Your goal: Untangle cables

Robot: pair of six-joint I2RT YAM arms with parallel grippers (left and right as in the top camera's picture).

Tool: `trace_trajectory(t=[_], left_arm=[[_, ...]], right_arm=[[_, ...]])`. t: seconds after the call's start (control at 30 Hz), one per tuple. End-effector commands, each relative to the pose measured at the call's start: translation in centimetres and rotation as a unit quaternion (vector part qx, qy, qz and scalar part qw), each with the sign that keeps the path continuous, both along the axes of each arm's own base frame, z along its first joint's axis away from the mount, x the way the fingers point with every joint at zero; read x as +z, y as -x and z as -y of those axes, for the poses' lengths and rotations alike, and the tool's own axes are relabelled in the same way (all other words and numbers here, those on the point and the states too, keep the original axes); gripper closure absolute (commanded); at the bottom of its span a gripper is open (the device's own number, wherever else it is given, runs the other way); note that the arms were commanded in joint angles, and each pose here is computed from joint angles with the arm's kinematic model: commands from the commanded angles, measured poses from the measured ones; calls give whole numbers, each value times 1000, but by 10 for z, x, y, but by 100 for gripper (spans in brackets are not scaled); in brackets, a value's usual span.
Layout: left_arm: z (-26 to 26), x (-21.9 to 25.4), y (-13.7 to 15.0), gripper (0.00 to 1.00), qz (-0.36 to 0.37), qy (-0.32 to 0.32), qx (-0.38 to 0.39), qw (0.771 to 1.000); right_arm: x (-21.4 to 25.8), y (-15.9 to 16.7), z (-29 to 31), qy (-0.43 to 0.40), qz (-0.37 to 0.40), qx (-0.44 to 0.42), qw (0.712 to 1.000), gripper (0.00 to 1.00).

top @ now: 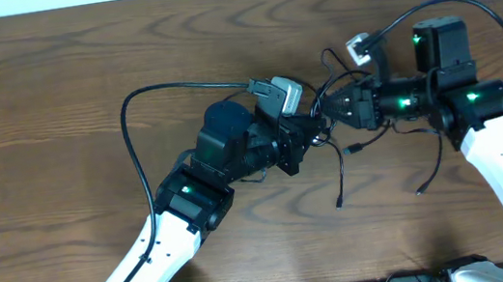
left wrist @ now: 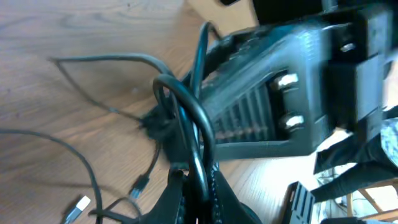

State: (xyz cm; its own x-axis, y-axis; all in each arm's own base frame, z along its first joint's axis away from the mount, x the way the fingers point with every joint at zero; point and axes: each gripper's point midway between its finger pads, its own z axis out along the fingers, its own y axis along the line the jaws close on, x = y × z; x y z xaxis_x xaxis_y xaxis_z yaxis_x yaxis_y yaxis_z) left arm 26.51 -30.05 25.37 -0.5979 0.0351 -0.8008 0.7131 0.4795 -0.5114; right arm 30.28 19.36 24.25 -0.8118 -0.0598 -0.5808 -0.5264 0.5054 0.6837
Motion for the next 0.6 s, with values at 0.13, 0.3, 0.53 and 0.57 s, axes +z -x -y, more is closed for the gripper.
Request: trace_trajectory(t=[0.13, 0.3, 0.53, 0.57], left_arm=[[11, 16, 20, 92, 4, 33, -66, 997], [6, -4, 26, 92, -9, -3, -74, 997], [-6, -22, 25, 93, -14, -42, -73, 996], [-10, -24, 22, 92, -16, -46, -67, 997]], right_arm=[[-48, -41, 43, 178, -8, -183, 967, 99], [-62, -56, 107, 286, -12, -328, 900, 99], [-61, -61, 146, 348, 5, -392, 852, 99], [-61, -61, 148, 348, 2, -394, 850, 99]])
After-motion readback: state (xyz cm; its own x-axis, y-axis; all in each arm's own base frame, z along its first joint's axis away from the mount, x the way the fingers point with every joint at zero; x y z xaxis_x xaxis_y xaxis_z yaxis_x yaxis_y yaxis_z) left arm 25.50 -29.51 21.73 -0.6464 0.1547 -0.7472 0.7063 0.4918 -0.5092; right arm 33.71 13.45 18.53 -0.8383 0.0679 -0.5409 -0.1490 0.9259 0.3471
